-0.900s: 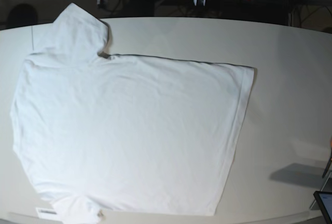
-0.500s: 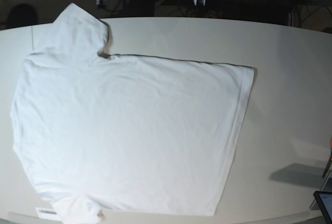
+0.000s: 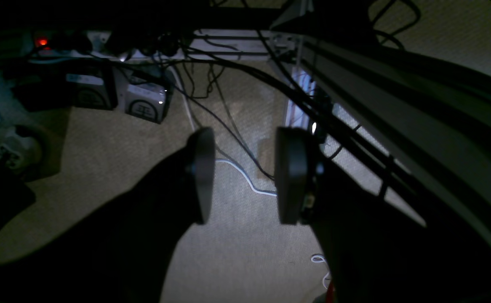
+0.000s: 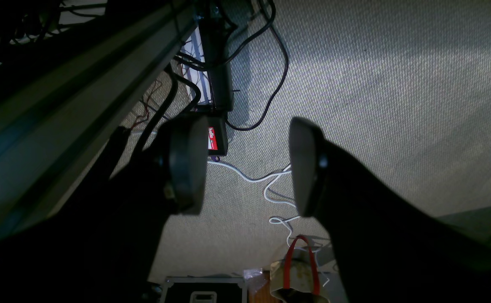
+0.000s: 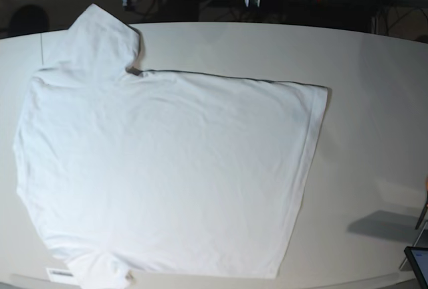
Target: Fold the T-shirt properly
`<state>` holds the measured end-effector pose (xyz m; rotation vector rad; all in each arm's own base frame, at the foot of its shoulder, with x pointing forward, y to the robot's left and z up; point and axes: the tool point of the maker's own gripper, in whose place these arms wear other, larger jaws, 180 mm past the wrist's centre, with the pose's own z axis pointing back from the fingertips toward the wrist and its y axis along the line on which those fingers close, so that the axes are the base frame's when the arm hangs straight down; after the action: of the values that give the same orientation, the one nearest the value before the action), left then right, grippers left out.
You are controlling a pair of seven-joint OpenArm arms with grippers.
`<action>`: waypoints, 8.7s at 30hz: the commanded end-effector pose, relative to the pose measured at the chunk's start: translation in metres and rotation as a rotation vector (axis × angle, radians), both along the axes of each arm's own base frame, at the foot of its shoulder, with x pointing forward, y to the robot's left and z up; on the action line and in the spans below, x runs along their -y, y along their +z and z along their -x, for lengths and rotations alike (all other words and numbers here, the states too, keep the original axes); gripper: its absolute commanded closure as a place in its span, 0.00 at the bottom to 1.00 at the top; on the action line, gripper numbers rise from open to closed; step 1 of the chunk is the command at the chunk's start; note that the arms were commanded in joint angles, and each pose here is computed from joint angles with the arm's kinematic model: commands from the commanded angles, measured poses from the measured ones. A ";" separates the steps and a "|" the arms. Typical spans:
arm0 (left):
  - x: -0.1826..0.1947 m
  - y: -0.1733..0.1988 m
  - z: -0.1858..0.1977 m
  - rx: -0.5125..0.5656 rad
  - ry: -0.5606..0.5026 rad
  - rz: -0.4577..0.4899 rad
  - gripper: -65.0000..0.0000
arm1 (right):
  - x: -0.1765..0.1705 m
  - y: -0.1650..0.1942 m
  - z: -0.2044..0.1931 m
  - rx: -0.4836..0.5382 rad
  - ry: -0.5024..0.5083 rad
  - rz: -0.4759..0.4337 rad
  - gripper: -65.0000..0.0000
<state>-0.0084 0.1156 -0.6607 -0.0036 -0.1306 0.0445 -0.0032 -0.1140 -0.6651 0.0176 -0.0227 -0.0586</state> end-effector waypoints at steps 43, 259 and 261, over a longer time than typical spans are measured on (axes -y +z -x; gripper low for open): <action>-0.001 0.000 -0.001 0.010 0.004 -0.004 0.98 | 0.001 0.000 -0.001 0.007 -0.001 0.004 0.91; -0.098 0.240 -0.267 0.678 0.358 0.312 0.35 | 0.099 0.266 -0.126 0.637 -0.392 -0.343 1.00; -0.098 0.239 -0.267 0.677 0.359 0.312 0.42 | 0.099 0.266 -0.126 0.636 -0.390 -0.340 1.00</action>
<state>0.2741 0.2133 -0.4041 -0.3329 -0.8988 0.4230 0.1184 -0.2099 -0.4051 0.3758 -0.6259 -0.4585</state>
